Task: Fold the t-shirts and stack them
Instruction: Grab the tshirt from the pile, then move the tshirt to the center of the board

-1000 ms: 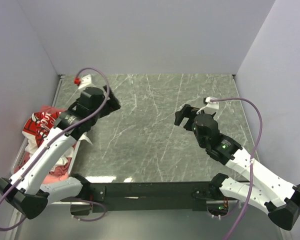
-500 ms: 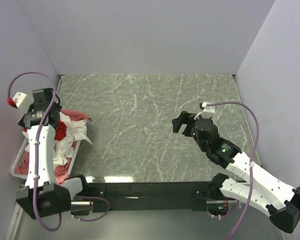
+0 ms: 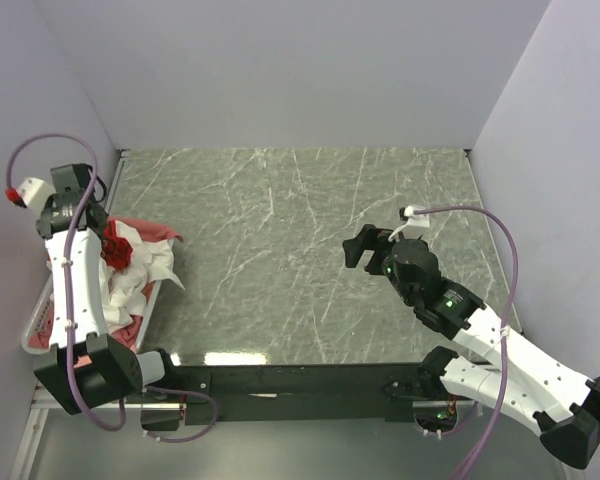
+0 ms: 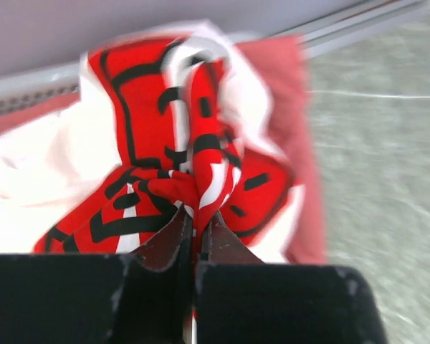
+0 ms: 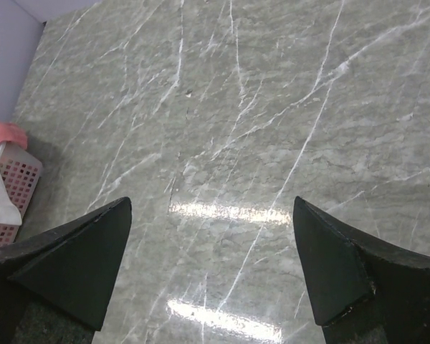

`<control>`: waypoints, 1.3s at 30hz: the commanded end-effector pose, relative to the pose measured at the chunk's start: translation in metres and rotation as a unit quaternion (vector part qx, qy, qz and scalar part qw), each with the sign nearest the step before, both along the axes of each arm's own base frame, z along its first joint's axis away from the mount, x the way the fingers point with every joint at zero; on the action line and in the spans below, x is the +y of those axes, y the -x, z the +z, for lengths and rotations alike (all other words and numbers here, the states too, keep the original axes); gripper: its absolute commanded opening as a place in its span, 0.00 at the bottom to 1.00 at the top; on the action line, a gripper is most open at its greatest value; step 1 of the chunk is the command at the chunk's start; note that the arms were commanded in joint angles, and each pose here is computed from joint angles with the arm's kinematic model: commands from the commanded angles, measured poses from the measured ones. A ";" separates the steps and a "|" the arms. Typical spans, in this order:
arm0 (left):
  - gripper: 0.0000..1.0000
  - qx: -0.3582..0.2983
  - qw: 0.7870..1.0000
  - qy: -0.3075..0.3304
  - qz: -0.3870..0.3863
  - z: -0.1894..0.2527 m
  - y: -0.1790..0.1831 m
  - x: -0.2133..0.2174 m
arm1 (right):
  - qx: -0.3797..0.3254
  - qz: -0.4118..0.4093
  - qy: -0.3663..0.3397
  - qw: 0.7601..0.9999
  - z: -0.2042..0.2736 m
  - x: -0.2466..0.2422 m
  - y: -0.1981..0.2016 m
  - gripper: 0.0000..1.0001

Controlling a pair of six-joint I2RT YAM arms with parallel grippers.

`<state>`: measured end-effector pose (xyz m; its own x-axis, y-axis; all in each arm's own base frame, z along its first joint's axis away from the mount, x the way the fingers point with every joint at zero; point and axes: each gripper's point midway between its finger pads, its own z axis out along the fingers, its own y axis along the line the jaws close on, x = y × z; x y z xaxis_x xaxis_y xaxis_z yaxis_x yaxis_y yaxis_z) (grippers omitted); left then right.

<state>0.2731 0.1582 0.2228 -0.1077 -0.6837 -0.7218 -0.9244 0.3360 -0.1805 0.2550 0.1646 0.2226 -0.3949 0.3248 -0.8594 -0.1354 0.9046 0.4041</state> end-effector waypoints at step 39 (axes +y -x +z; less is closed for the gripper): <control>0.81 -0.120 0.805 0.255 -0.522 -0.003 -0.080 -0.351 | 0.068 0.030 -0.038 0.996 -0.010 0.063 0.021 0.89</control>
<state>0.3591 -0.2198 0.2153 -0.7451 -0.3967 -0.5361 -0.0605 0.8408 -0.5380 0.2533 0.2039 0.2413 -0.4536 0.3719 -0.8099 -0.1362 0.8691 0.4755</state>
